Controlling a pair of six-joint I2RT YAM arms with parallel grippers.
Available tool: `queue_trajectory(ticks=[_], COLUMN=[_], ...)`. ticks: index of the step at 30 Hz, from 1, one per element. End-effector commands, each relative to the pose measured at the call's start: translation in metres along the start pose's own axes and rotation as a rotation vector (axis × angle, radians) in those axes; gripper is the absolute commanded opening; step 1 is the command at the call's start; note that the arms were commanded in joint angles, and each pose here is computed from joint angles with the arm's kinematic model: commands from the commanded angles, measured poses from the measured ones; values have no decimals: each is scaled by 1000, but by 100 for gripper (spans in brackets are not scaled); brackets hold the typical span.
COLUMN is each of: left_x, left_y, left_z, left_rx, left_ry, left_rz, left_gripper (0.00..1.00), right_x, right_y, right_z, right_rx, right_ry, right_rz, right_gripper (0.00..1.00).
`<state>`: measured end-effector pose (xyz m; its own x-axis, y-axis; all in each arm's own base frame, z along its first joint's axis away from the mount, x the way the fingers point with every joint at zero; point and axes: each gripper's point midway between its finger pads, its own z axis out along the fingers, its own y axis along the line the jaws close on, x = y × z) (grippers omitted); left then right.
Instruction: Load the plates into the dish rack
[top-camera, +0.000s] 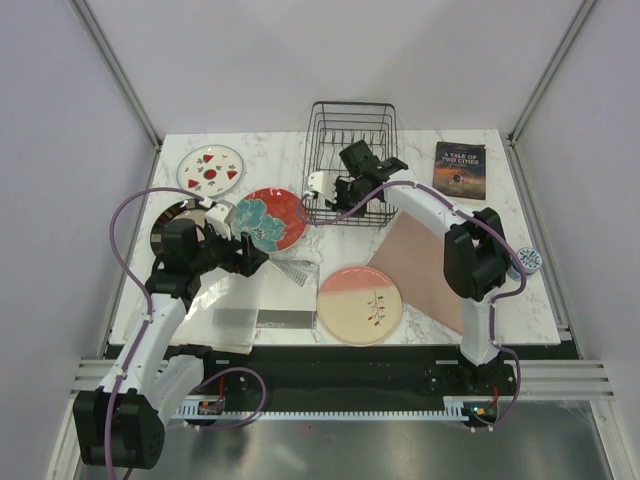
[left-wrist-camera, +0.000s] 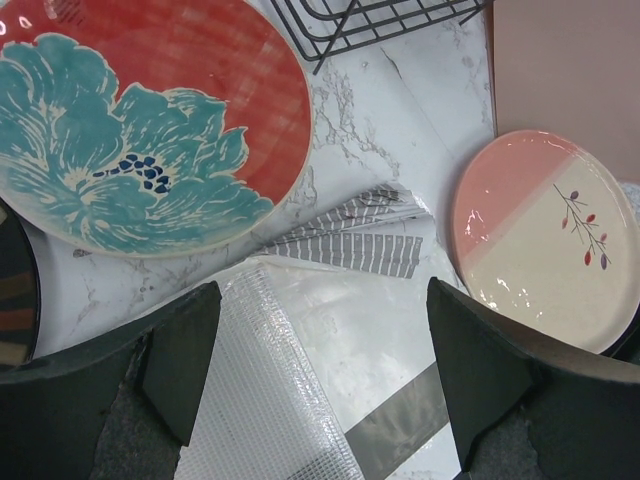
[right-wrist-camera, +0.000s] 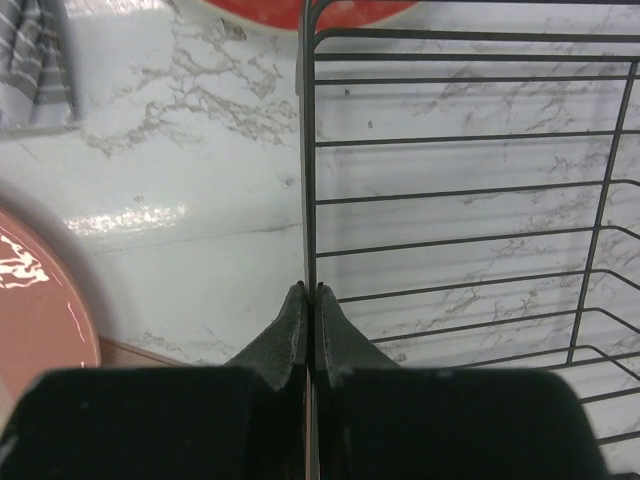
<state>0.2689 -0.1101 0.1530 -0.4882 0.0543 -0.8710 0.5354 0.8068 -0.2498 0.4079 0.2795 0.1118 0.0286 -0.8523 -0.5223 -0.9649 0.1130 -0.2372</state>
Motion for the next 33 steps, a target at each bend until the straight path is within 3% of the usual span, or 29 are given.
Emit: queue_trajectory(ticks=[1, 5, 7, 9, 10, 11, 15, 19, 22, 24, 27, 29, 33], left_x=[-18, -18, -18, -19, -23, -20, -28, -25, -11, 4, 20, 22, 23], left_y=[-7, -8, -8, -10, -13, -19, -50, -76, -93, -110, -130, -139, -137], left_z=[0, 0, 0, 1, 1, 2, 0, 9, 20, 27, 36, 38, 42], left_rx=[32, 35, 36, 41, 41, 56, 123, 206, 262, 322, 385, 416, 407], left_ry=[-53, -55, -55, -53, -54, -27, 3, 43, 106, 157, 204, 206, 207], left_rz=[14, 16, 17, 21, -8, -32, -44, -124, -134, -130, -133, -133, -124], left_gripper=[91, 91, 91, 91, 92, 99, 100, 100, 100, 98, 97, 96, 96], right_x=[23, 34, 33, 27, 25, 22, 1, 1, 26, 55, 78, 78, 96], right_y=[-28, -31, -31, -32, -34, -36, -47, -57, -49, -26, 19, 58, 101], right_z=[-13, -14, -17, -21, -23, -28, -81, -138, -169, -172, -157, -138, -113], right_rx=[98, 108, 108, 114, 121, 134, 256, 439, 532, 497, 301, 65, -153], right_ry=[72, 111, 101, 80, 74, 68, 21, -77, -167, -200, -245, -265, -238], right_rz=[-68, -74, -59, -55, -37, -25, 55, 335, 608, 792, 952, 1033, 1206], right_gripper=[0, 1, 16, 41, 50, 54, 66, 66, 67, 69, 68, 67, 66])
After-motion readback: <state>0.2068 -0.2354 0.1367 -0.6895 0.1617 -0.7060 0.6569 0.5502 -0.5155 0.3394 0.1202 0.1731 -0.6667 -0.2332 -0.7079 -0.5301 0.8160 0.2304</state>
